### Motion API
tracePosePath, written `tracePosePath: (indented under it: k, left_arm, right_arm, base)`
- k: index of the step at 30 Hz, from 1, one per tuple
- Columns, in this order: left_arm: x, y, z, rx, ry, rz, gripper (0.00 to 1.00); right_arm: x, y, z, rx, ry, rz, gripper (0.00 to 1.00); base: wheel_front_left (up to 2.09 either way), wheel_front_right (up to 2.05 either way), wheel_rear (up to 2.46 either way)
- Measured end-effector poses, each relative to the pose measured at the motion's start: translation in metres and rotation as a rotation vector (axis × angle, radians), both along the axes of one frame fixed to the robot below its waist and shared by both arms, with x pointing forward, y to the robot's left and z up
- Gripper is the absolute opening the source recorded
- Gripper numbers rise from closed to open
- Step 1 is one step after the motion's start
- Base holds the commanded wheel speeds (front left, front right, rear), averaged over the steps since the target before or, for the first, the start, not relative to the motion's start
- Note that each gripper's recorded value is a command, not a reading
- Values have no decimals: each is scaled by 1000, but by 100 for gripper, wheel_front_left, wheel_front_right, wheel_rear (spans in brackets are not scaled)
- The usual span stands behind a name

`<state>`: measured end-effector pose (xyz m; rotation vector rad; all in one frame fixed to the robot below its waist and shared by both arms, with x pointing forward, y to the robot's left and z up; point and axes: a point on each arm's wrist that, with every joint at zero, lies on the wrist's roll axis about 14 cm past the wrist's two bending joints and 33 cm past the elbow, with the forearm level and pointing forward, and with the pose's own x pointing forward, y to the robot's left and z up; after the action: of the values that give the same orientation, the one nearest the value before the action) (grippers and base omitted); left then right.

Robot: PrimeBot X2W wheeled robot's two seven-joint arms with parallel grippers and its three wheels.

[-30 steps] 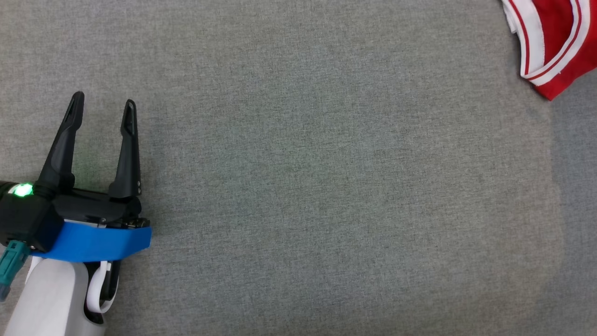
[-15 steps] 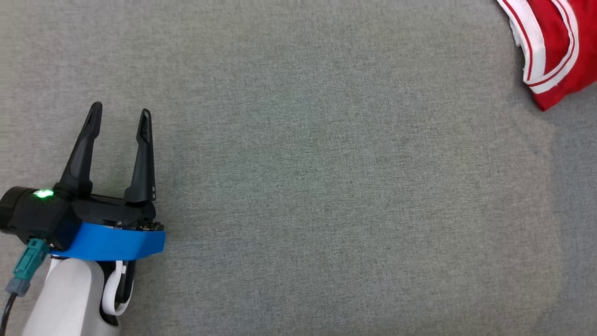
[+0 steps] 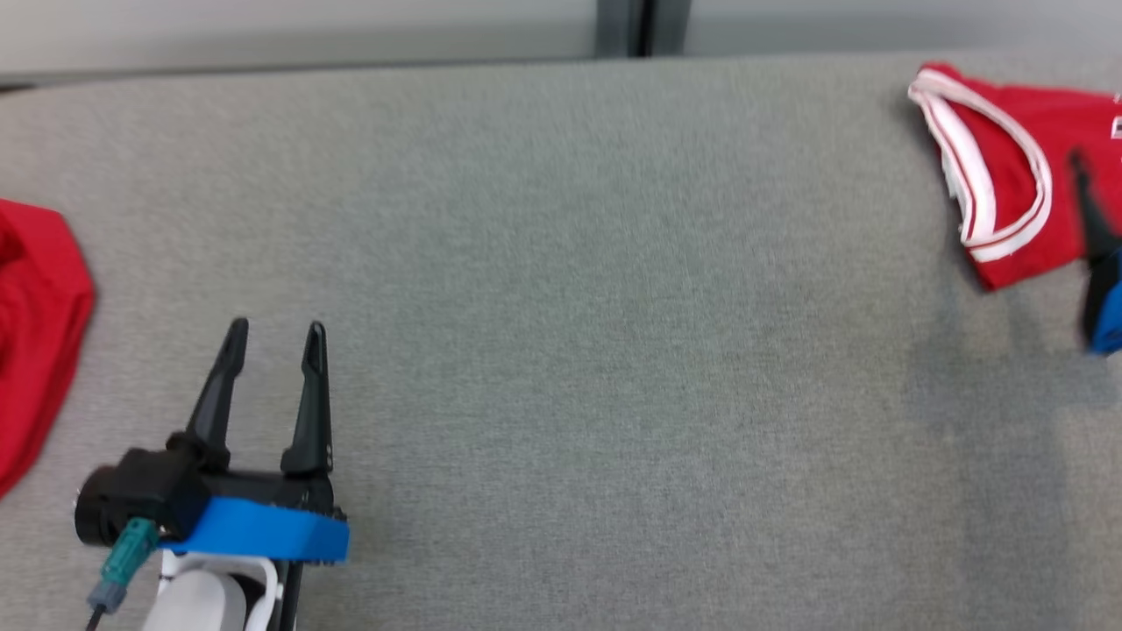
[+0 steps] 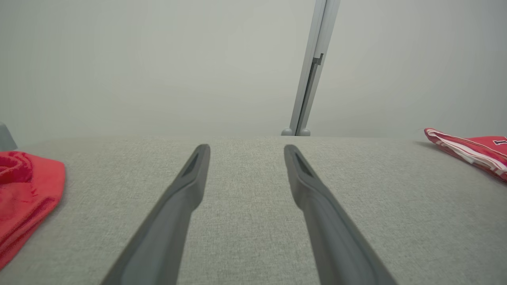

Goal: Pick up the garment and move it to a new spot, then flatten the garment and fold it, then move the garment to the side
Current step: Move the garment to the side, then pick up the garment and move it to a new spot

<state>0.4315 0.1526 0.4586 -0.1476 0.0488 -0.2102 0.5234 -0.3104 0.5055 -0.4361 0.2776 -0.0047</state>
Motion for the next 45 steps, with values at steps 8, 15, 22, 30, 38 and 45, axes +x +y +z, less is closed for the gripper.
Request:
tracePosePath:
  k: [8, 15, 22, 30, 38, 45]
  left_arm:
    - [-40, 19, 20, -2, -27, 70, 100]
    - [-63, 34, 21, 0, -22, 124, 100]
    - [-74, 30, 14, -3, -2, 119, 100]
    - [-75, 23, 13, 0, 1, 94, 100]
    - [-73, 15, 9, 0, 22, 69, 100]
    - [-74, 19, 9, -5, 25, 90, 100]
  right_arm:
    - [-61, 68, 0, 346, -164, 30, 100]
    - [-103, 106, 3, 487, -235, 36, 100]
    - [-133, 111, 3, 504, -256, 15, 100]
    - [-152, 110, -1, 497, -236, 0, 100]
    - [-157, 108, -6, 491, -219, -13, 100]
    - [-158, 106, -9, 499, -212, -22, 100]
  base:
    - [0, 0, 0]
    - [0, 0, 0]
    - [0, 0, 0]
    - [0, 0, 0]
    - [0, 0, 0]
    - [0, 0, 0]
